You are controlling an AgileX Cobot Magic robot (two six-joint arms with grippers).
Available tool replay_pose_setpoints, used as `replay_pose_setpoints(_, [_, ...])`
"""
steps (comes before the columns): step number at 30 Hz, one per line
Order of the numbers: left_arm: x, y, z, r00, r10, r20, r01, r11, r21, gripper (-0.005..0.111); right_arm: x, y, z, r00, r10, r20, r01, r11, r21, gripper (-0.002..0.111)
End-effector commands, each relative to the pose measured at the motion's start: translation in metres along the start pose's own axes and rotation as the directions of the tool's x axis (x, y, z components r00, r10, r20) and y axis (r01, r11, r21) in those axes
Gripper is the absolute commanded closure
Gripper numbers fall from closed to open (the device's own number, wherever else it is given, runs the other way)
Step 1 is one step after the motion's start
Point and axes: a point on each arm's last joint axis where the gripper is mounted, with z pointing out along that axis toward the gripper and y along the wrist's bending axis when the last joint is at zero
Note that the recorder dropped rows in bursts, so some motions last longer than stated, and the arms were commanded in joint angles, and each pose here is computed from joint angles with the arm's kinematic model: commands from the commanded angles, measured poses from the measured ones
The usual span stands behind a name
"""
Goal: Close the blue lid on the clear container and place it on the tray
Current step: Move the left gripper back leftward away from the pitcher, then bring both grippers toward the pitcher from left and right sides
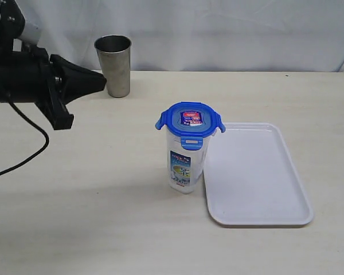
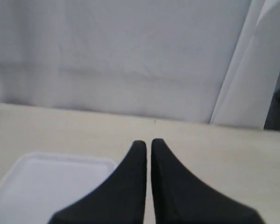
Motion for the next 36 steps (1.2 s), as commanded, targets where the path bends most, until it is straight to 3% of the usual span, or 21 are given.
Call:
replay_pose_setpoints(1, [0.001, -0.017, 0.005, 0.997, 0.063, 0.053, -0.074, 0.969, 0.237, 0.107, -0.019, 0.001, -0.002, 0.976, -0.027, 0.217, 0.029, 1.000, -0.007, 0.104])
replay_pose_setpoints(4, [0.011, -0.012, 0.015, 0.999, 0.031, 0.035, -0.039, 0.960, 0.278, 0.107, -0.036, 0.001, -0.008, 0.909, 0.119, 0.399, -0.105, 0.993, -0.059, 0.104])
replay_pose_setpoints(6, [0.024, -0.006, 0.024, 1.000, 0.001, -0.008, 0.001, 0.966, 0.260, 0.107, -0.043, -0.002, -0.011, 0.815, 0.361, 0.453, -0.328, 0.932, -0.153, 0.104])
replay_pose_setpoints(7, [0.028, -0.005, 0.027, 1.000, -0.010, -0.021, 0.015, 0.965, 0.262, 0.107, -0.044, -0.004, -0.012, 0.785, 0.414, 0.460, -0.379, 0.909, -0.172, 0.104])
replay_pose_setpoints(10, [0.034, -0.004, 0.034, 0.999, -0.044, -0.009, 0.045, 0.947, 0.318, 0.107, -0.049, -0.005, -0.014, 0.774, 0.370, 0.514, -0.338, 0.927, -0.160, 0.104])
replay_pose_setpoints(13, [0.032, -0.001, 0.039, 0.998, -0.057, 0.017, 0.048, 0.934, 0.354, 0.107, -0.049, -0.007, 0.000, 0.804, 0.423, 0.417, -0.408, 0.904, -0.129, 0.104])
replay_pose_setpoints(19, [0.040, 0.002, 0.045, 0.995, -0.095, 0.008, 0.086, 0.933, 0.351, 0.107, -0.065, -0.003, 0.059, 0.943, 0.313, 0.110, -0.305, 0.949, -0.078, 0.104])
replay_pose_setpoints(22, [0.045, 0.002, 0.050, 0.997, -0.077, -0.018, 0.079, 0.927, 0.366, 0.107, -0.070, 0.004, 0.099, 0.975, 0.219, -0.038, -0.222, 0.967, -0.127, 0.104])
replay_pose_setpoints(26, [0.050, -0.002, 0.063, 0.997, -0.033, -0.065, 0.056, 0.921, 0.385, 0.107, -0.068, 0.015, 0.160, 0.955, 0.137, -0.263, -0.197, 0.956, -0.218, 0.104])
replay_pose_setpoints(29, [0.054, -0.002, 0.075, 0.994, -0.003, -0.111, 0.042, 0.936, 0.350, 0.107, -0.059, 0.029, 0.196, 0.930, 0.037, -0.365, -0.191, 0.898, -0.396, 0.104])
replay_pose_setpoints(32, [0.059, -0.004, 0.082, 0.987, 0.032, -0.158, 0.021, 0.945, 0.325, 0.107, -0.051, 0.028, 0.227, 0.886, 0.039, -0.462, -0.319, 0.776, -0.545, 0.104])
replay_pose_setpoints(35, [0.055, -0.007, 0.081, 0.991, 0.028, -0.131, 0.022, 0.930, 0.366, 0.107, -0.042, 0.010, 0.255, 0.872, 0.064, -0.485, -0.374, 0.726, -0.577, 0.104])
replay_pose_setpoints(36, [0.048, -0.011, 0.081, 0.996, 0.006, -0.084, 0.030, 0.912, 0.408, 0.107, -0.031, 0.008, 0.265, 0.887, 0.034, -0.461, -0.356, 0.686, -0.635, 0.104])
